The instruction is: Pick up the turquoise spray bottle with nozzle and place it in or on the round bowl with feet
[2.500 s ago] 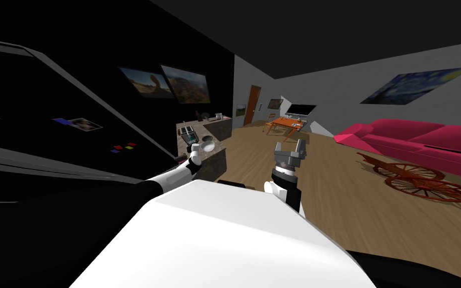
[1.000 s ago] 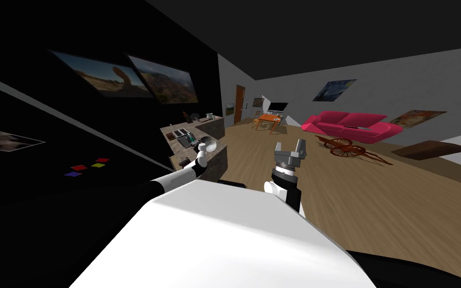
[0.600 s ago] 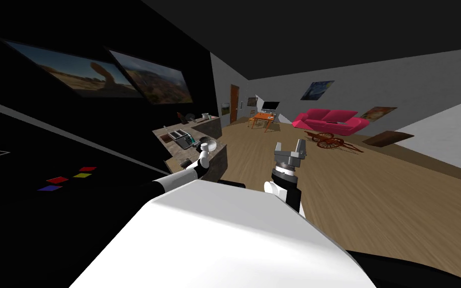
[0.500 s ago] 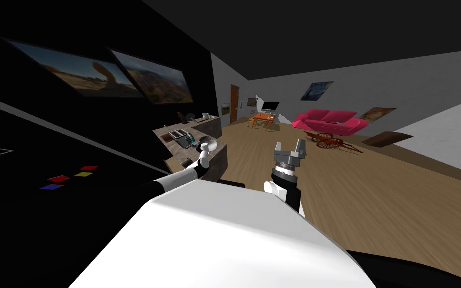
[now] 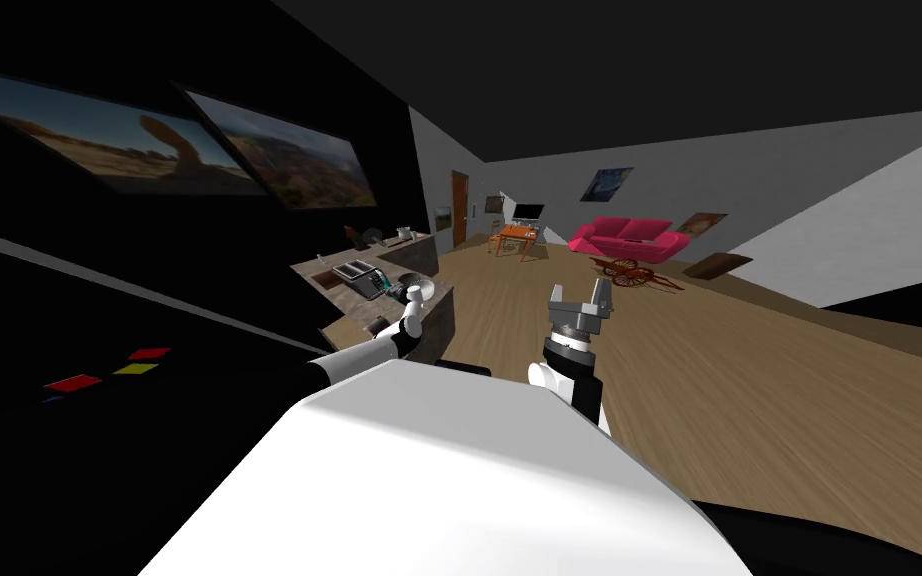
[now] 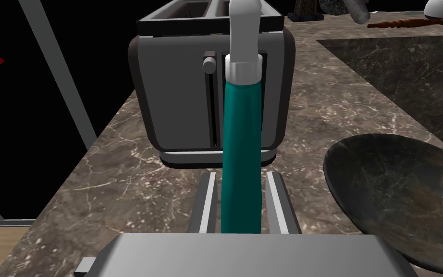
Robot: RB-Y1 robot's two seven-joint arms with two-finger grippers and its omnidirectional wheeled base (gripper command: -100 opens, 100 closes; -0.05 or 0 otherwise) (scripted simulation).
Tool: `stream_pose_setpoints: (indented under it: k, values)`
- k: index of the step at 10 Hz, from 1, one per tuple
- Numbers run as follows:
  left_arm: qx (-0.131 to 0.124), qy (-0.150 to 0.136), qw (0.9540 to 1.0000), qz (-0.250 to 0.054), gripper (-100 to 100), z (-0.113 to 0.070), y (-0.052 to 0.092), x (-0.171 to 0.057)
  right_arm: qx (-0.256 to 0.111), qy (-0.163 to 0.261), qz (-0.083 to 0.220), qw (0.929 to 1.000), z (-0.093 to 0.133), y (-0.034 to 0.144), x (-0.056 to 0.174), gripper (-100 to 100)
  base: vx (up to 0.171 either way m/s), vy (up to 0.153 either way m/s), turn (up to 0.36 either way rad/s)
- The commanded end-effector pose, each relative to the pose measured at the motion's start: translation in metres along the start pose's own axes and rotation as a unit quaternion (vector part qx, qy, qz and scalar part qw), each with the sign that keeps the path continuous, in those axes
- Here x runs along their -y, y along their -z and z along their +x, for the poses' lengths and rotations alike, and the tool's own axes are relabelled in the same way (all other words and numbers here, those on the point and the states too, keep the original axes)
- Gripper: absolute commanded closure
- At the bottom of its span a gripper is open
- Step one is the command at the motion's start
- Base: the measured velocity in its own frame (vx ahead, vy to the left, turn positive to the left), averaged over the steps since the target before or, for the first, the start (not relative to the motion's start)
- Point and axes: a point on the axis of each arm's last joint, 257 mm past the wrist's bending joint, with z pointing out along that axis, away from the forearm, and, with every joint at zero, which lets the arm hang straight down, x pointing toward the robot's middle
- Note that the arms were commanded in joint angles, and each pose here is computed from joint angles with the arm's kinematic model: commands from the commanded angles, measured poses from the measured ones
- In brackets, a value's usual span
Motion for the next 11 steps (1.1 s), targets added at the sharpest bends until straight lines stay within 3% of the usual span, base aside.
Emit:
stream_pose_setpoints:
  k: [1,3,4,5,6,8,11]
  values:
    - [0.014,-0.002,0.9998,0.014,100,-0.009,0.015,0.0,0.0,0.0,0.0,1.0,0.0,0.0,0.0,0,-0.127,0.158,-0.258]
    - [0.01,-0.002,0.9994,0.033,100,-0.007,0.015,0.009,0.0,0.0,0.0,1.0,0.0,0.0,0.0,0,-0.084,0.097,-0.087]
    - [0.011,-0.002,0.9996,0.026,100,-0.007,0.016,0.006,0.0,0.0,0.0,1.0,0.0,0.0,0.0,0,-0.013,0.004,-0.006]
    - [0.011,-0.003,0.9995,0.028,0,-0.008,0.016,0.008,0.0,0.0,0.0,1.0,0.0,0.0,0.0,0,0.0,0.0,0.0]
    - [-0.005,-0.011,0.9991,0.039,100,0.008,0.001,0.019,0.0,0.0,0.0,1.0,0.0,0.0,0.0,0,-0.005,-0.026,-0.041]
    - [-0.012,-0.017,0.9988,0.045,100,0.015,-0.005,0.024,0.0,0.0,0.0,1.0,0.0,0.0,0.0,0,-0.012,-0.033,-0.017]
    - [-0.045,-0.06,0.995,0.066,100,0.047,-0.028,0.042,0.0,0.0,0.0,1.0,0.0,0.0,0.0,0,-0.03,-0.082,-0.073]
